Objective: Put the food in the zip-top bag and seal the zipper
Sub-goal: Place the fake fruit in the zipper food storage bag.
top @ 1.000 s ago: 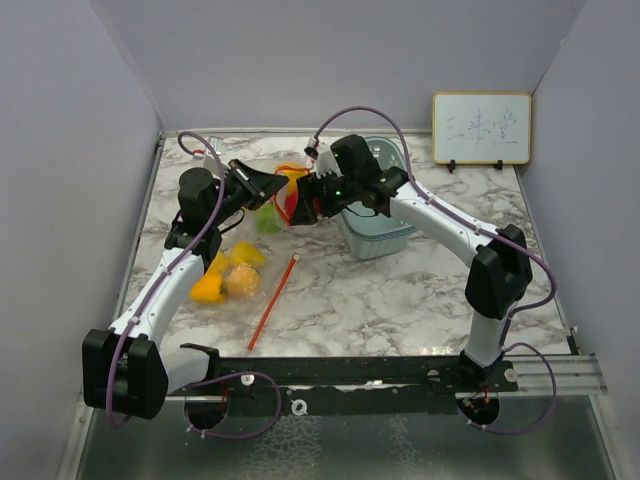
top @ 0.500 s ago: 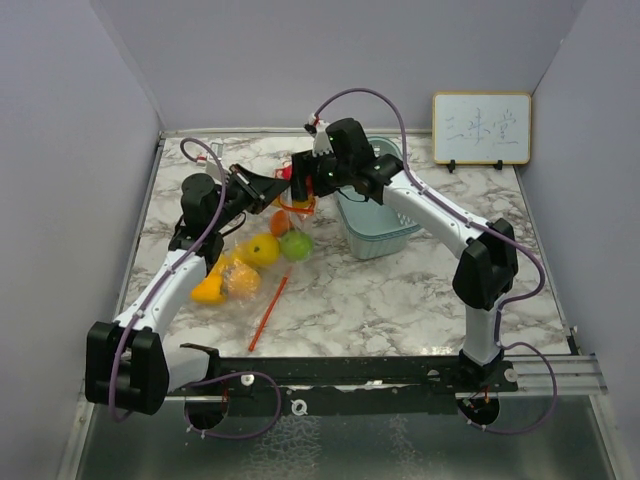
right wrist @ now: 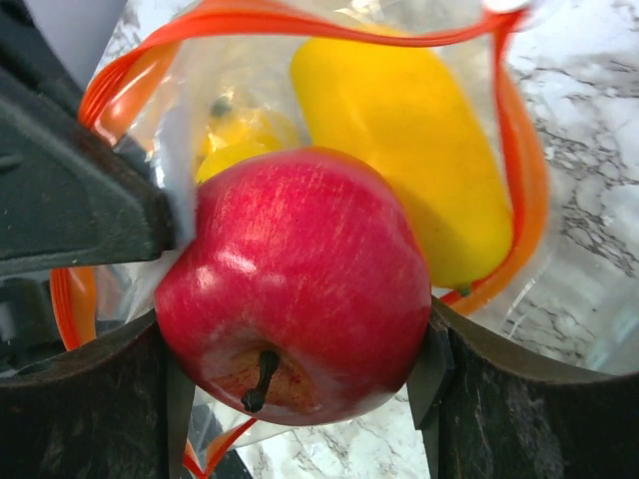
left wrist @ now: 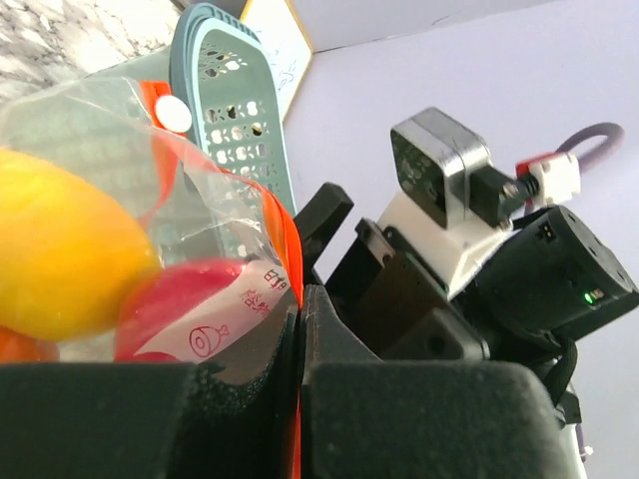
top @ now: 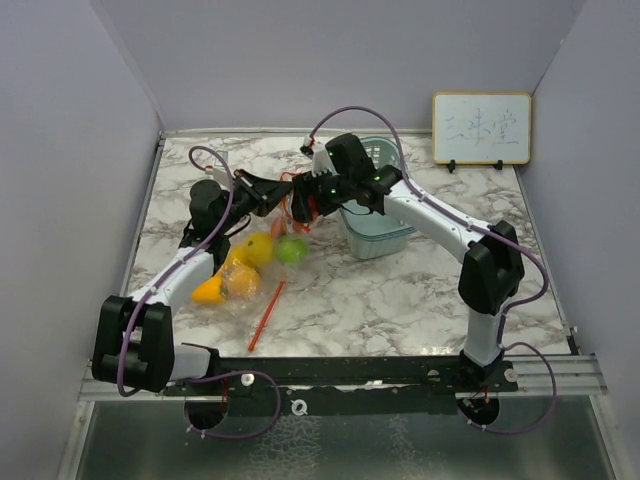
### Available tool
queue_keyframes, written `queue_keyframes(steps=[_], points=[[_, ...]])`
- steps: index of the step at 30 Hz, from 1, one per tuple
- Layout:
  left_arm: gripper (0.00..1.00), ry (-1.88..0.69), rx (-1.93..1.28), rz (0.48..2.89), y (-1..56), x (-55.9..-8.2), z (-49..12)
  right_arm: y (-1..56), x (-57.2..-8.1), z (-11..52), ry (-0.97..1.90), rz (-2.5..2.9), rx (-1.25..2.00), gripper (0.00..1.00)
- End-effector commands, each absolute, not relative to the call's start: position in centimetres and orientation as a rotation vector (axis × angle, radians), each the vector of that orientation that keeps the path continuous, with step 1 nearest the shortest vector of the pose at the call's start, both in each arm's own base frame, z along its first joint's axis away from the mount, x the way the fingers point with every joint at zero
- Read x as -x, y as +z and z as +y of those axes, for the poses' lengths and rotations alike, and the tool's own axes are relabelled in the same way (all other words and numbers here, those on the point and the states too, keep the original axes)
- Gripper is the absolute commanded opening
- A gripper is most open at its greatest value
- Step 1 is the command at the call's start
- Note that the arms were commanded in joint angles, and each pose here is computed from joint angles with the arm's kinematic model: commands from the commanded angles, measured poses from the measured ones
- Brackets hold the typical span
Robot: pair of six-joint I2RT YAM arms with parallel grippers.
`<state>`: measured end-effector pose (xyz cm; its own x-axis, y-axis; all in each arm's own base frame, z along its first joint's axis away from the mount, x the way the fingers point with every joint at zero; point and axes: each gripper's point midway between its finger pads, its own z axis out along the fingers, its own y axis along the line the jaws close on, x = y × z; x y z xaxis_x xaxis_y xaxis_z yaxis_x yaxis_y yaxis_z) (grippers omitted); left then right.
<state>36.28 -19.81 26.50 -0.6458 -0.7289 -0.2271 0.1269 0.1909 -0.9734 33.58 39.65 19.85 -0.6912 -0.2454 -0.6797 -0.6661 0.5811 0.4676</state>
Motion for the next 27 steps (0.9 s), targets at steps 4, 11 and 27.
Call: queue_keyframes(steps=[4, 11, 27], points=[[0.0, -1.625, 0.447, 1.67, 31.2, -36.8, -20.9, 26.7, -29.1, 43.9, 1.088, 1.965, 1.018, 0.39], [0.0, -1.775, 0.329, 1.614, 34.6, -36.7, -24.5, 28.2, -34.1, 40.2, 0.672, 2.026, 0.843, 0.45], [0.0, -1.89, 0.601, 1.663, 29.2, -33.9, -24.0, 26.5, -36.9, 39.2, 0.538, 2.045, 0.68, 0.96]])
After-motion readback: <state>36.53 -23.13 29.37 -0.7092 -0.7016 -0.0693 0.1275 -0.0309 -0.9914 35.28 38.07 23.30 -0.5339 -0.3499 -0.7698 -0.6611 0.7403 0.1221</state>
